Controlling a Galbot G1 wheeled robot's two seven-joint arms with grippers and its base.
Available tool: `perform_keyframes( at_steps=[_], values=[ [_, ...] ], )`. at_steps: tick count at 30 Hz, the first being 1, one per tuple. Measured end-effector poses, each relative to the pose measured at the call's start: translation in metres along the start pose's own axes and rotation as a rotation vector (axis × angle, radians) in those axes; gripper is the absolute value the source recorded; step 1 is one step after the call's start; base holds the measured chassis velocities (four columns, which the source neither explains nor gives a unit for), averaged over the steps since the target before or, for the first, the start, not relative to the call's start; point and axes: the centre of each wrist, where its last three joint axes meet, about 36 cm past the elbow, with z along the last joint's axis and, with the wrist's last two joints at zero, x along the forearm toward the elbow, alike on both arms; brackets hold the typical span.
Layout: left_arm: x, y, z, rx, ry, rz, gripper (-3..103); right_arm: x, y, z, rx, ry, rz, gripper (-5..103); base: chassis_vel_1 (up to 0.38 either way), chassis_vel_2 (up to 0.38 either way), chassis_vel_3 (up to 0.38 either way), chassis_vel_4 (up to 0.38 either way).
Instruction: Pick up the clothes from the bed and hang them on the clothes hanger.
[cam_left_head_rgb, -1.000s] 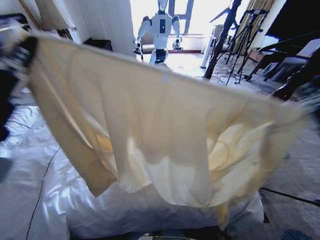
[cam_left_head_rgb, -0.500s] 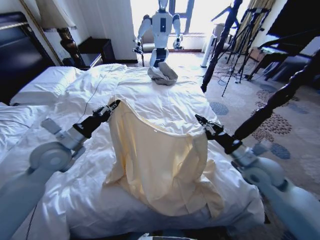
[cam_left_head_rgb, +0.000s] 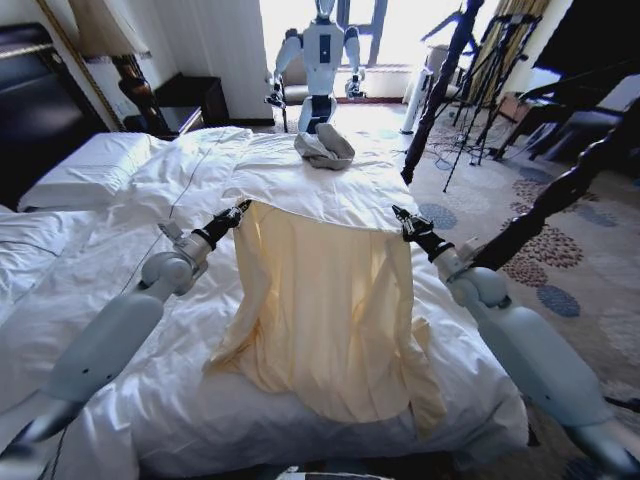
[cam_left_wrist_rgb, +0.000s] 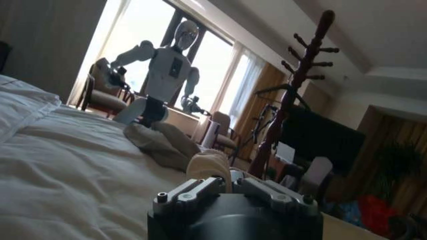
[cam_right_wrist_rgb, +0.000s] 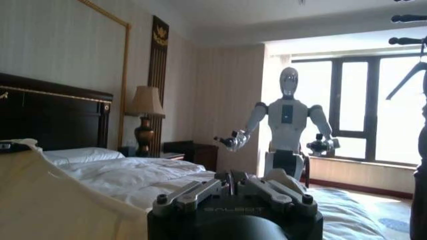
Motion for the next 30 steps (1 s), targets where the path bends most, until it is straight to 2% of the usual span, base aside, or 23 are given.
perform_keyframes(
  at_steps=[2, 5, 11, 12, 15, 17, 21, 26, 28, 29, 30],
  values=[
    [-0.020, 0.008, 0.009, -0.005, 0.012, -0.018, 1, -0.022, -0.020, 0.005, 0.006, -0.004, 0.024, 0, 0.000, 0.000, 0.000, 0.000],
    [-0.035, 0.014, 0.012, -0.010, 0.014, -0.031, 1, -0.041, -0.033, 0.014, 0.014, 0.005, 0.031, 0, 0.000, 0.000, 0.000, 0.000],
    [-0.060, 0.026, 0.021, -0.029, 0.014, -0.068, 1, -0.072, -0.045, 0.043, 0.038, 0.030, 0.039, 0, 0.000, 0.000, 0.000, 0.000],
    [-0.067, 0.034, 0.027, -0.043, 0.016, -0.092, 1, -0.084, -0.046, 0.060, 0.045, 0.047, 0.047, 0, 0.000, 0.000, 0.000, 0.000],
    [-0.071, 0.043, 0.032, -0.054, 0.019, -0.116, 1, -0.094, -0.043, 0.076, 0.053, 0.060, 0.051, 0, 0.000, 0.000, 0.000, 0.000],
    [-0.074, 0.057, 0.042, -0.070, 0.028, -0.158, 1, -0.103, -0.029, 0.104, 0.050, 0.088, 0.056, 0, 0.000, 0.000, 0.000, 0.000],
    [-0.074, 0.070, 0.053, -0.088, 0.040, -0.198, 1, -0.110, -0.013, 0.122, 0.055, 0.101, 0.063, 0, 0.000, 0.000, 0.000, 0.000],
    [-0.069, 0.076, 0.066, -0.100, 0.064, -0.219, 1, -0.114, -0.001, 0.133, 0.072, 0.127, 0.088, 0, 0.000, 0.000, 0.000, 0.000],
    [-0.059, 0.076, 0.080, -0.099, 0.106, -0.216, -1, -0.115, 0.008, 0.143, 0.113, 0.165, 0.108, 0, 0.000, 0.000, 0.000, 0.000],
    [-0.059, 0.076, 0.080, -0.099, 0.106, -0.216, -1, -0.115, 0.008, 0.143, 0.113, 0.165, 0.108, 0, 0.000, 0.000, 0.000, 0.000],
    [-0.054, 0.076, 0.086, -0.095, 0.129, -0.209, 2, -0.116, 0.012, 0.149, 0.126, 0.182, 0.119, -3, 0.000, 0.000, 0.000, 0.000]
  ],
)
